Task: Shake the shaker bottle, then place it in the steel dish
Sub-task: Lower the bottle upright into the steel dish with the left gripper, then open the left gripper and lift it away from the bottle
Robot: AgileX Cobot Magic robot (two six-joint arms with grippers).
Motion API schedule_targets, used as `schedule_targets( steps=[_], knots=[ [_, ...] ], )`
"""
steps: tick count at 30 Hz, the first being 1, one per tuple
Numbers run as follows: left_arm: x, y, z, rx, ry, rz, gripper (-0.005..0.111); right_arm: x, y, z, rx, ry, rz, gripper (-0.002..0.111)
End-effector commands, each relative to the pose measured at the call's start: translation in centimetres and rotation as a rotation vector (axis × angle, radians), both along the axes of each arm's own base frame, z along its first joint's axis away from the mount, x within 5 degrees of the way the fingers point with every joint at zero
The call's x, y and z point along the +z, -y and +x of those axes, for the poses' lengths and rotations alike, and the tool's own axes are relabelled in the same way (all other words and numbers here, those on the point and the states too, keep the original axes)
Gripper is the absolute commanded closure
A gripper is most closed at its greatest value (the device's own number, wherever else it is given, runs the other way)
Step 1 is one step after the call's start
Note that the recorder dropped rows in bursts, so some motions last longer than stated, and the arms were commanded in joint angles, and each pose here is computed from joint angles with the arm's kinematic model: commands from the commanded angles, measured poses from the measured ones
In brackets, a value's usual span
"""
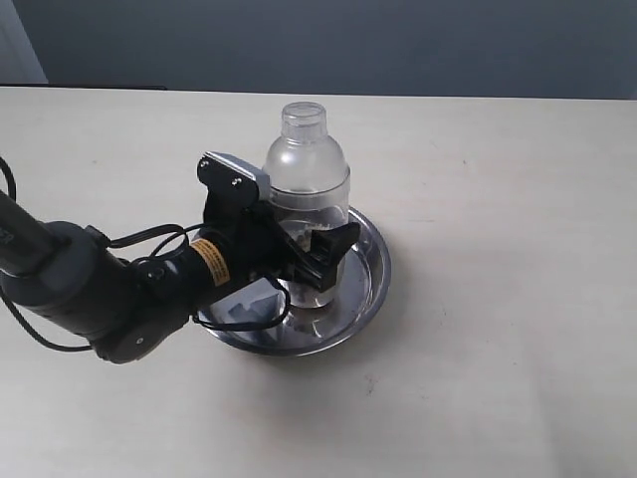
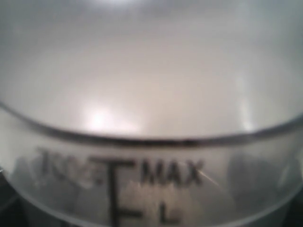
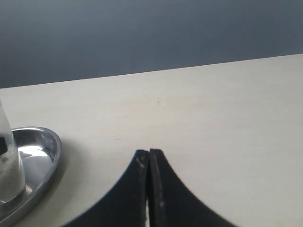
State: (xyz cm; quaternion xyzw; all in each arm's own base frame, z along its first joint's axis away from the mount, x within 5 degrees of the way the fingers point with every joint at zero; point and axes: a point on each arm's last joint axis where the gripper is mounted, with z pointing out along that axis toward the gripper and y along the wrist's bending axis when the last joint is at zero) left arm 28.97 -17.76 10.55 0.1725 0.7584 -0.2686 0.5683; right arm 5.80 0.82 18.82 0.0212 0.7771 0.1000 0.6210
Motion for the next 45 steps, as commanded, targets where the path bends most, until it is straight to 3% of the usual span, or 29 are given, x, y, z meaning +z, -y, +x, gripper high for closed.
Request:
schedule_targets(
  steps=[1, 9, 12, 29, 45],
  knots=[
    [-0.3, 0.0, -0.1, -0.037, -0.009, 0.015, 0.087, 0.0, 0.0, 0.0, 0.003, 0.007, -0.006, 0.109],
    [0.0, 0.3, -0.3, -0.081, 0.019, 0.005, 0.016, 0.0, 0.0, 0.0, 0.003, 0.007, -0.006, 0.109],
    [0.4, 0.5, -0.4, -0.103, 0.05, -0.013, 0.001, 0.0, 0.0, 0.0, 0.003, 0.007, -0.006, 0.109],
    [4.6, -0.8, 0.2, -0.059, 0.144, -0.042, 0.001, 0.1, 0.0, 0.1, 0.003, 0.009, -0.006, 0.109],
    [12.1, -1.9, -0.9, -0.057, 0.359, -0.119, 0.002, 0.0, 0.0, 0.0, 0.003, 0.007, -0.006, 0.109]
  ],
)
